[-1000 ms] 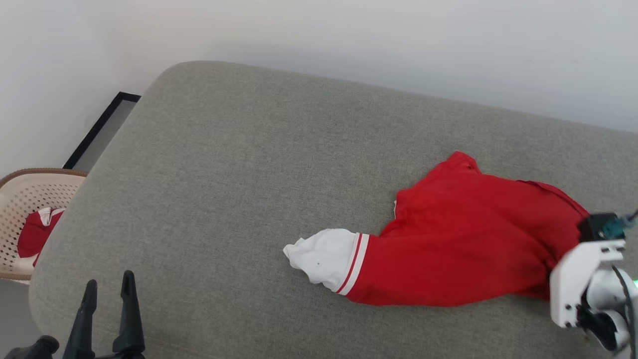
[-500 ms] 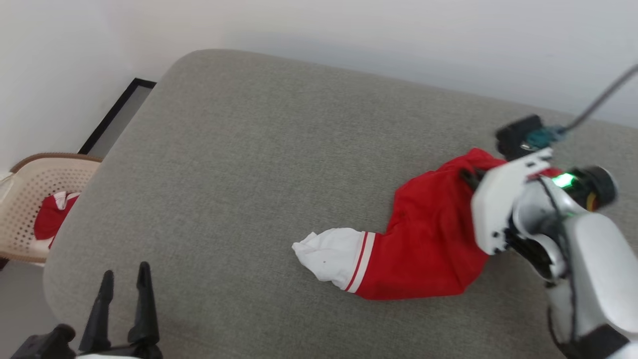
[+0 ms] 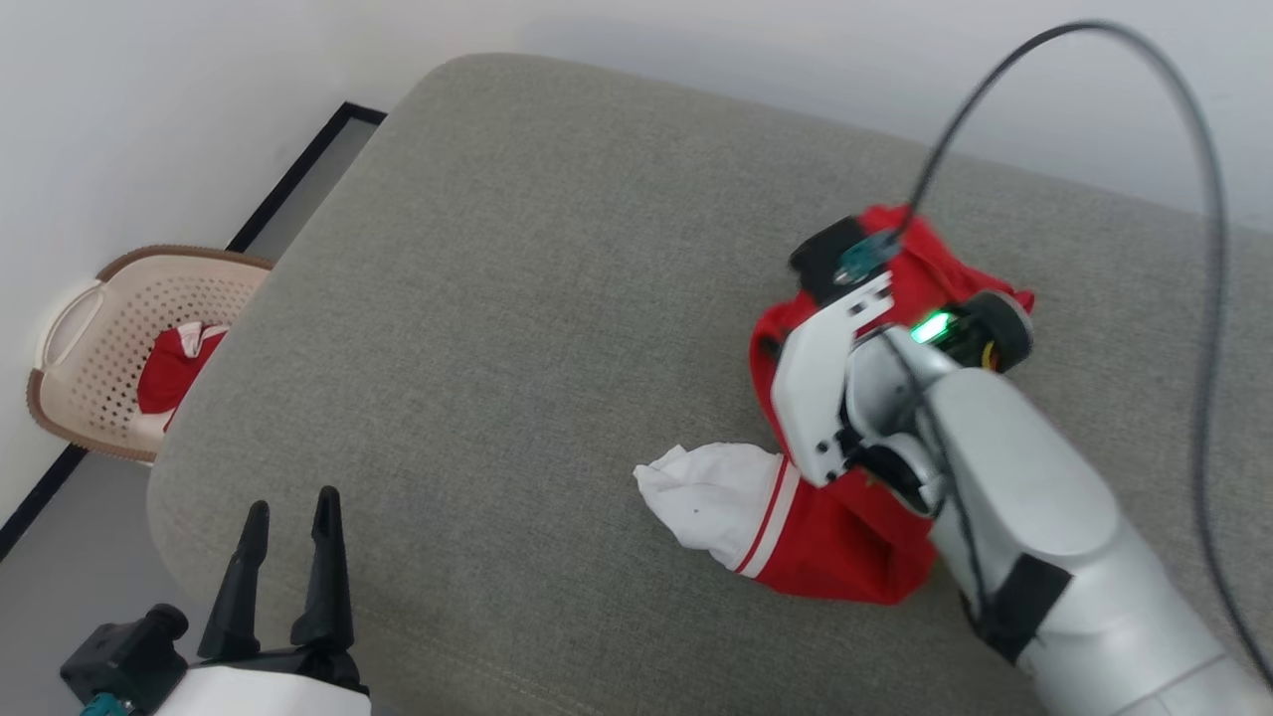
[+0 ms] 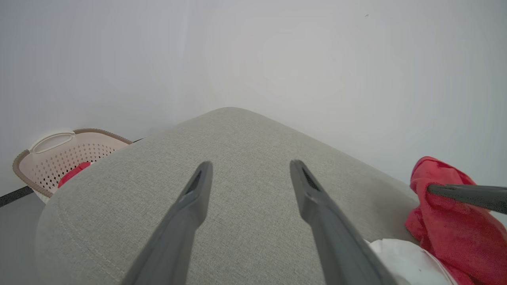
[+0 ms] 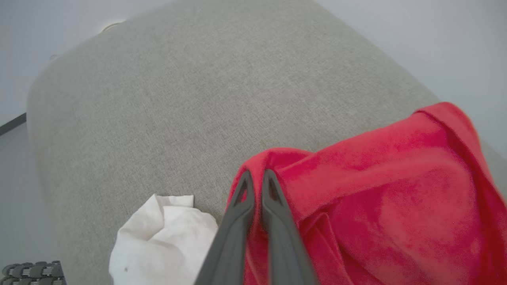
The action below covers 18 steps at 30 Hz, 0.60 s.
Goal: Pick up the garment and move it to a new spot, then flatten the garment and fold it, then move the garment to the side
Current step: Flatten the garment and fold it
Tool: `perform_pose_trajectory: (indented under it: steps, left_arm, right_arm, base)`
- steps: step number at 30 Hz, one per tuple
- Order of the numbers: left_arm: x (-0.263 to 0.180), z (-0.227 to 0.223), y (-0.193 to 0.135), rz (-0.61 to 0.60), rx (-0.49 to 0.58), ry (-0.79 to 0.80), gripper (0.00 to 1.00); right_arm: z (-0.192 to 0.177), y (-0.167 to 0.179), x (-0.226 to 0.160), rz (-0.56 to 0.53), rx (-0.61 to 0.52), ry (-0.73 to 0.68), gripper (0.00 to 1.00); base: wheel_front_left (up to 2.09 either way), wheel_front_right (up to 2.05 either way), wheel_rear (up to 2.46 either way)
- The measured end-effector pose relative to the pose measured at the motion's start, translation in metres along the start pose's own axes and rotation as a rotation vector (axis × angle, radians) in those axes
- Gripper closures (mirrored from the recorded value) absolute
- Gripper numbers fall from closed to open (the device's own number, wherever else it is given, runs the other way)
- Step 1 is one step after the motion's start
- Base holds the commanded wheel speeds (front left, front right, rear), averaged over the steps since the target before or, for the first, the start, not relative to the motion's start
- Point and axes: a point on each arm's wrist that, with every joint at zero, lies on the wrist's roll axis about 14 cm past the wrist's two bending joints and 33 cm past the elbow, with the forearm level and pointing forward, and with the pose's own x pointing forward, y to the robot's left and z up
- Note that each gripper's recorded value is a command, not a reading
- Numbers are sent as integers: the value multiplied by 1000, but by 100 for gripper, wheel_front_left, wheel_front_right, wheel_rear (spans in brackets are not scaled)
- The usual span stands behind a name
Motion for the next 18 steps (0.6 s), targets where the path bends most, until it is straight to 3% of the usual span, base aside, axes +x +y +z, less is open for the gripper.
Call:
perform_pose_trajectory:
  steps: [1,2,10,18]
  left_arm:
    - [0,0,0,0,0,0,0]
    - [0,0,0,2,0,1,0]
    - [5,-1,-1,-1,-3,1,0]
    - [10,-2,-6,-21,-9,1,0]
  right_arm:
    - [0,0,0,0,0,0,39]
    - [-6,3,4,7,-14,25,0]
    - [2,12,12,43,-19,5,0]
    - [37,-21,-12,-15,-13,-138,0]
  base:
    - [0,0,0]
    - [0,0,0]
    - [0,0,0]
    - [0,0,0]
